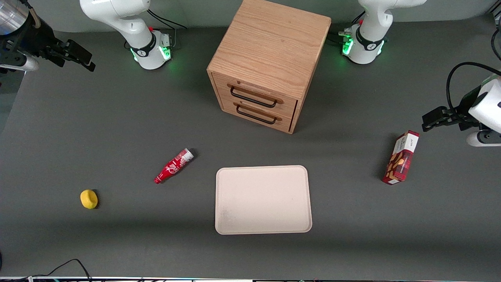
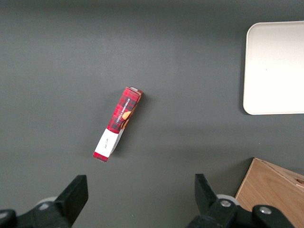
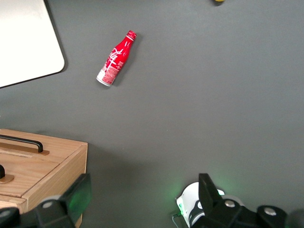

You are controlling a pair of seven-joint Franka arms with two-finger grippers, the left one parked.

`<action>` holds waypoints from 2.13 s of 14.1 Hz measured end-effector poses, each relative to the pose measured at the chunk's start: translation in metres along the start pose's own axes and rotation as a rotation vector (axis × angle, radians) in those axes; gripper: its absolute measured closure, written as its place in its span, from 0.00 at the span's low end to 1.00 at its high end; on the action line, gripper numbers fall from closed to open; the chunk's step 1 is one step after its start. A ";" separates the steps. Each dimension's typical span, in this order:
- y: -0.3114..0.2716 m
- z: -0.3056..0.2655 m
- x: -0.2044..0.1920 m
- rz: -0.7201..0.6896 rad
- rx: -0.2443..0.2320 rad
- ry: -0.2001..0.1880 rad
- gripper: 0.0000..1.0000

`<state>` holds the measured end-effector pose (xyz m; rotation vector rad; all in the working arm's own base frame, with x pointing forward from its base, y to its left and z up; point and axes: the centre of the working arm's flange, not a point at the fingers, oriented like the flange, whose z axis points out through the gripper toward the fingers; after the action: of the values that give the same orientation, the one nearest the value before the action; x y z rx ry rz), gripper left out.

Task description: Place coke bottle on tray

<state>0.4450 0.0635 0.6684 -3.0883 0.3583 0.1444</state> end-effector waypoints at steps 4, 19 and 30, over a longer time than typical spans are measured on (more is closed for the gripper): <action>0.002 0.000 0.000 0.002 -0.003 -0.011 0.00; 0.003 0.004 0.015 -0.091 -0.050 -0.010 0.00; -0.055 0.092 0.104 0.352 -0.058 -0.118 0.00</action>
<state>0.5504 0.0967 0.5682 -3.0222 0.9024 0.3483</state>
